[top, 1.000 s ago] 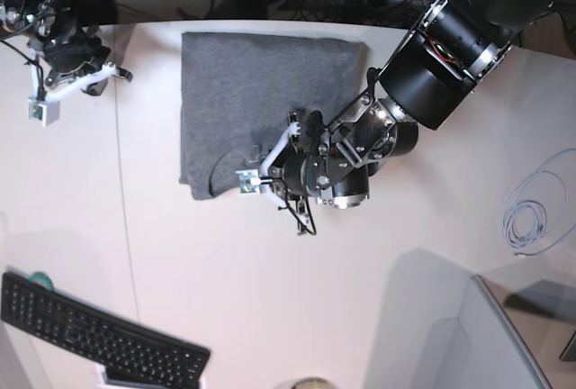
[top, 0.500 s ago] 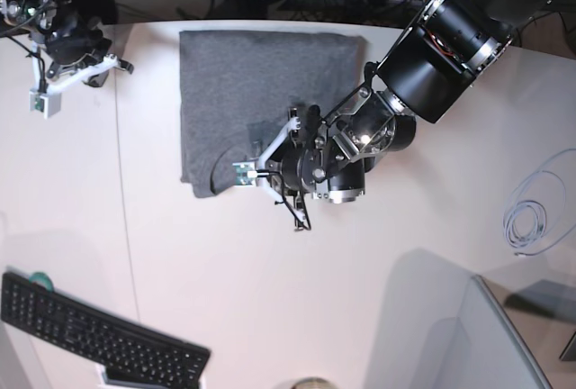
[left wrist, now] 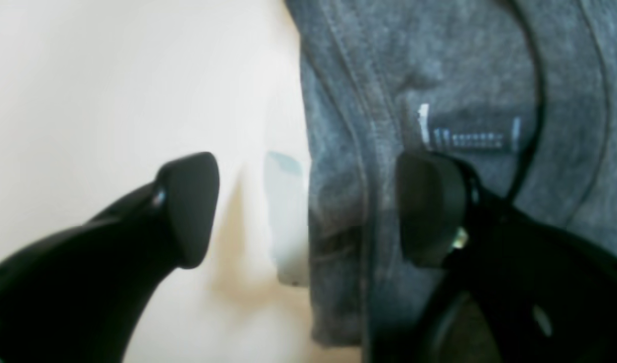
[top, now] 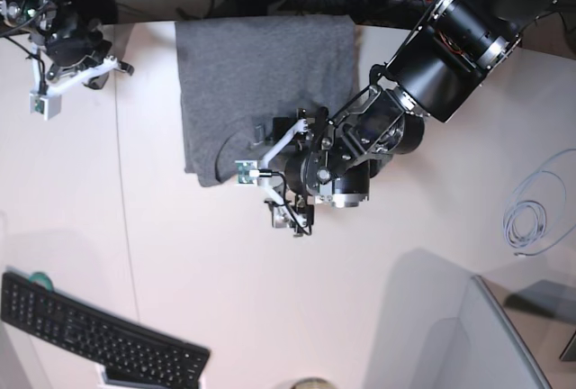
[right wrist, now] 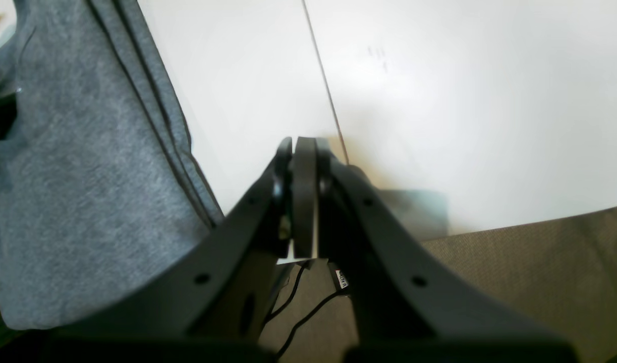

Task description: Layout the t-shirt on the table in an organized manner, then fold the t-shirt properly

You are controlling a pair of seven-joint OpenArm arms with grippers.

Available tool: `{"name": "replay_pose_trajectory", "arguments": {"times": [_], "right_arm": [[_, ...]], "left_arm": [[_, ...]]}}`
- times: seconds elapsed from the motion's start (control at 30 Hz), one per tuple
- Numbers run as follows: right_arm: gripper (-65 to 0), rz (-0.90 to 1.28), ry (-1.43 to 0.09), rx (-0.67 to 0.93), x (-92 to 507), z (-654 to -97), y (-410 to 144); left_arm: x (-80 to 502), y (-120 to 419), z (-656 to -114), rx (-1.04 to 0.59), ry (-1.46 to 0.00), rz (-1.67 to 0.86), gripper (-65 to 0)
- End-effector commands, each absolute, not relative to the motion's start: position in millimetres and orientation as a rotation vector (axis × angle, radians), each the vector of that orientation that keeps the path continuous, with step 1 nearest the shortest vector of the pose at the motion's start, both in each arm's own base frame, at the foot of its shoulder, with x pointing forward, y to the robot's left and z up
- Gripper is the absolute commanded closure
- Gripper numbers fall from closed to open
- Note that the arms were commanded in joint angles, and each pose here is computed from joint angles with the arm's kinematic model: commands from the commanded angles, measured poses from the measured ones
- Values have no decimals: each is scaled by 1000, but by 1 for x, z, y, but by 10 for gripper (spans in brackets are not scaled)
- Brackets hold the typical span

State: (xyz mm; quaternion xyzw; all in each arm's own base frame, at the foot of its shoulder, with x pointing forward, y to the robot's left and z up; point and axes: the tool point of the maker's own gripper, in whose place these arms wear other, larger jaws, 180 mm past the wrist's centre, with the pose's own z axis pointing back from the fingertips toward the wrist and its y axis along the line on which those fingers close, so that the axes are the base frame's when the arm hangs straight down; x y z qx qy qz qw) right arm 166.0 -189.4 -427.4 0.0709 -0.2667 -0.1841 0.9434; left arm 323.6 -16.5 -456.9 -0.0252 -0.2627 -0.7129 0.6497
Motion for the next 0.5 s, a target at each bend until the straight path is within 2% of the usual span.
{"name": "replay_pose_trajectory", "arguments": {"times": [0.0, 0.27, 0.4, 0.47], "right_arm": [[0, -366, -571, 139, 170, -421, -192], [0, -303, -557, 195, 173, -424, -163], [0, -263, -546, 231, 172, -425, -144], [0, -245, -557, 248, 175, -420, -136]], "left_arm": [[338, -33, -433, -56, -690, -1625, -533], [381, -30, -359, -8, -934, -1478, -533], [377, -8, -337, 46, -976, -1358, -528], [362, 12, -334, 55, -988, -1275, -461]]}}
